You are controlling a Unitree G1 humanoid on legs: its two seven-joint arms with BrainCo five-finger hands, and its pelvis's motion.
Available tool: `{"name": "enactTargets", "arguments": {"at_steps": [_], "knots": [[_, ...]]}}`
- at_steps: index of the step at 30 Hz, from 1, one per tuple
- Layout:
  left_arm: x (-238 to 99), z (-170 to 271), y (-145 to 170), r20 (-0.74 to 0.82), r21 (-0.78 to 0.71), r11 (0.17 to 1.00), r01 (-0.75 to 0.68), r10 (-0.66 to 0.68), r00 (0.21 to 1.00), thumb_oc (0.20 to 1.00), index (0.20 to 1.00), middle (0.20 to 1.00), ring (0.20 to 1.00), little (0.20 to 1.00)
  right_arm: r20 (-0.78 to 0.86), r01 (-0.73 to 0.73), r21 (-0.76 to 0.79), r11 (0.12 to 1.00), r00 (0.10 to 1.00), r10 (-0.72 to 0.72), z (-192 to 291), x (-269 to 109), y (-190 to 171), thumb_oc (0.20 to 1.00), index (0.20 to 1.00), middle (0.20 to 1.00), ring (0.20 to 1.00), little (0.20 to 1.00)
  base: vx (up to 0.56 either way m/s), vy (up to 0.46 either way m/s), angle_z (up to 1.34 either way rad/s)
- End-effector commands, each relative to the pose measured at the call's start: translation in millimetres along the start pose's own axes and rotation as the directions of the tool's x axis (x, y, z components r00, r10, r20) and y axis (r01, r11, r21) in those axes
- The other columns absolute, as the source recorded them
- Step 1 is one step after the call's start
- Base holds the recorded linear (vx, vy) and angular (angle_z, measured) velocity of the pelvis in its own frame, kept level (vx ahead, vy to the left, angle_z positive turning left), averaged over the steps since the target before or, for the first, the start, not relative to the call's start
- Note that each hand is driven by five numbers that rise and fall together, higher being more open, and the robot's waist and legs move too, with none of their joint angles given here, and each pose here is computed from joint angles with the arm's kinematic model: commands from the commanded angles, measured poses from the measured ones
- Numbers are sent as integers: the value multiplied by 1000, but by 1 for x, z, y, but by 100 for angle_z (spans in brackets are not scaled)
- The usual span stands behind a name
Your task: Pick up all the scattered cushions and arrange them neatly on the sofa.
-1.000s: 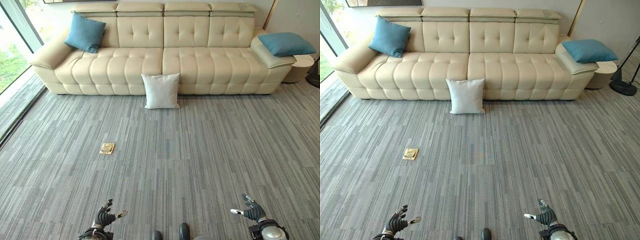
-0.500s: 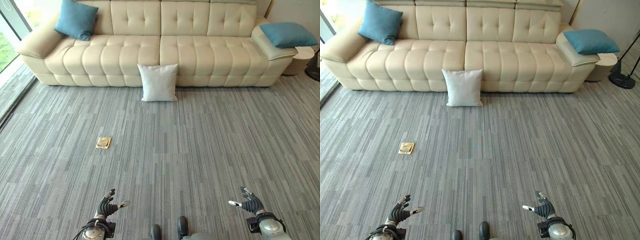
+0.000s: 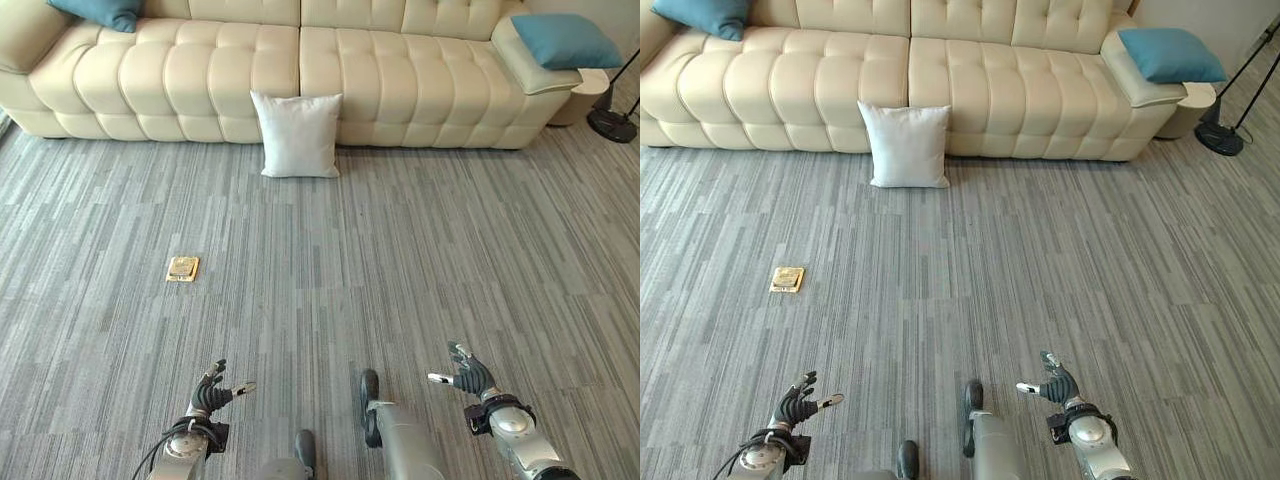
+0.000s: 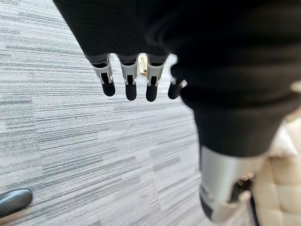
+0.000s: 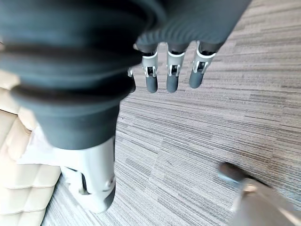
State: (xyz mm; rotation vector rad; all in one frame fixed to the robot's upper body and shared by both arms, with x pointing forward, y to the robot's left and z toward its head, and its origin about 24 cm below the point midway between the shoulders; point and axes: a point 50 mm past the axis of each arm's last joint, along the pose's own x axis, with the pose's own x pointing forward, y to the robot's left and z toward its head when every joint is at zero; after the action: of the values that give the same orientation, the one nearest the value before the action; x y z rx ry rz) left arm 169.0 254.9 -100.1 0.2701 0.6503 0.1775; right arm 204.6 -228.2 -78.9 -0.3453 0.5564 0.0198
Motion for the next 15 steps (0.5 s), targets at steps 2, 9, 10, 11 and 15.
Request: {"name": "enactTargets", "arguments": {"at_steps": [2,9,10,11,15], "knots": [[-3,5,8,54,-9,1000,-20,21,998,1000,1000,1000,1000,1000,40,41,-4,999,998,-40,3,-2,-16,1000,1000,1000,1000,1000,390,-151,51],[-6,1,-8,45,13,999,47,-48,998,1000,1000,1000,1000,1000,-7,88,13,996,996,-87,-14,-12,-28,1000,1000,1000,1000,1000,320,-198,49],[-4,8,-10,67,17,998,63,-64,996,1000,1000,1000,1000,1000,-11,94,10,996,996,-94,-14,-12,-31,1000,1000,1000,1000,1000,352,-177,63],[-2,12,-13,81,25,997,79,-81,993,1000,1000,1000,1000,1000,-11,98,10,995,995,-98,-14,-12,-32,1000,1000,1000,1000,1000,265,-123,53],[-2,17,-12,103,48,994,93,-98,990,1000,1000,1000,1000,1000,-18,110,5,994,994,-110,-15,-12,-35,1000,1000,1000,1000,1000,241,-51,9]]}}
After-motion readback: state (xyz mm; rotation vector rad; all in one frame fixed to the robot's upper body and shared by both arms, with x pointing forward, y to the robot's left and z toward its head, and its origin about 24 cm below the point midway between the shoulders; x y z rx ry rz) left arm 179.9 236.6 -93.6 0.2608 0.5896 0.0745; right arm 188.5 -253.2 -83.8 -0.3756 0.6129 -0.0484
